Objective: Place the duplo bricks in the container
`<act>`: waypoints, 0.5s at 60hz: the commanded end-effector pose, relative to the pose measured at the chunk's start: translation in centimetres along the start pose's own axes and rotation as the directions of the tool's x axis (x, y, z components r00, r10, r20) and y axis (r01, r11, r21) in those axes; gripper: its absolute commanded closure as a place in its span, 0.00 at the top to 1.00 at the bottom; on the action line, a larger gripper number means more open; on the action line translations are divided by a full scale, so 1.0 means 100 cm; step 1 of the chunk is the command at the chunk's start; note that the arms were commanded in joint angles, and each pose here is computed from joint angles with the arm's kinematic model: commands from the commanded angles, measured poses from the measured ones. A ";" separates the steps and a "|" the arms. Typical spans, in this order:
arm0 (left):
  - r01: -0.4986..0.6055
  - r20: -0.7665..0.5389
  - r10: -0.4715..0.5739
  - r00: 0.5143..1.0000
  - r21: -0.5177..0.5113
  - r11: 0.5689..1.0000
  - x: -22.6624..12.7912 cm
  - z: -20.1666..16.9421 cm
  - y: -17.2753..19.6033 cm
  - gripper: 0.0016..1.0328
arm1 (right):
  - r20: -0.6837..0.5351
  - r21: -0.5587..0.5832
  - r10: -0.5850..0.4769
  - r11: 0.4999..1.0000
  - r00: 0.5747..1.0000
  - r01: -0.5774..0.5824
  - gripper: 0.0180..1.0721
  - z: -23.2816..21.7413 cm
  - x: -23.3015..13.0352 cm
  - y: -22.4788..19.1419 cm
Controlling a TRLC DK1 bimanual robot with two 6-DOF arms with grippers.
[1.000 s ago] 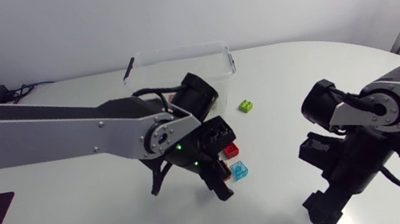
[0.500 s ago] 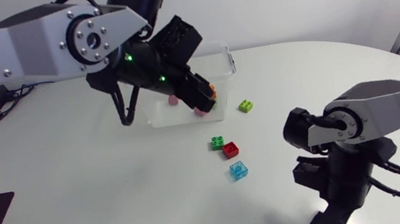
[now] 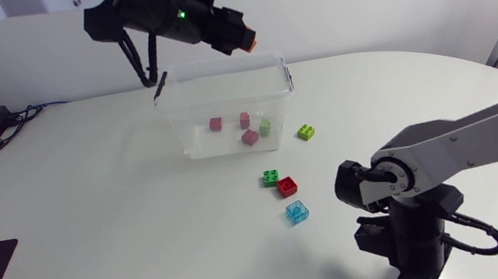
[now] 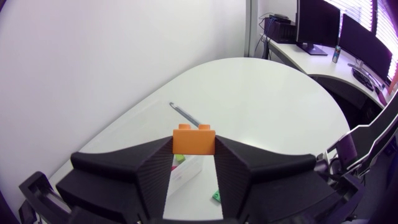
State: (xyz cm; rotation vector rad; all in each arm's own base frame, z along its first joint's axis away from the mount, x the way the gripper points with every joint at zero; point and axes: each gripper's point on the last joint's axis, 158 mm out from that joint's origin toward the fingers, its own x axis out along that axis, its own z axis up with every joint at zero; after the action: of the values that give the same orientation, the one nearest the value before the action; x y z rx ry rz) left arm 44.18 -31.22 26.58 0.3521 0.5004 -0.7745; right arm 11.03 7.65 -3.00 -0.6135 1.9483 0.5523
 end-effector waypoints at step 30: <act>-0.166 0.057 0.178 0.982 -0.175 0.970 0.034 0.009 0.083 0.13 | -0.047 0.015 0.051 0.999 0.998 -0.051 0.26 -0.001 0.006 0.014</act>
State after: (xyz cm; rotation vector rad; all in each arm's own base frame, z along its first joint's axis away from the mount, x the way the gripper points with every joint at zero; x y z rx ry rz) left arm 51.15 -28.30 27.64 0.2353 0.4402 -0.5979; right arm 9.86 8.23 -3.55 -0.5871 2.0139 0.5646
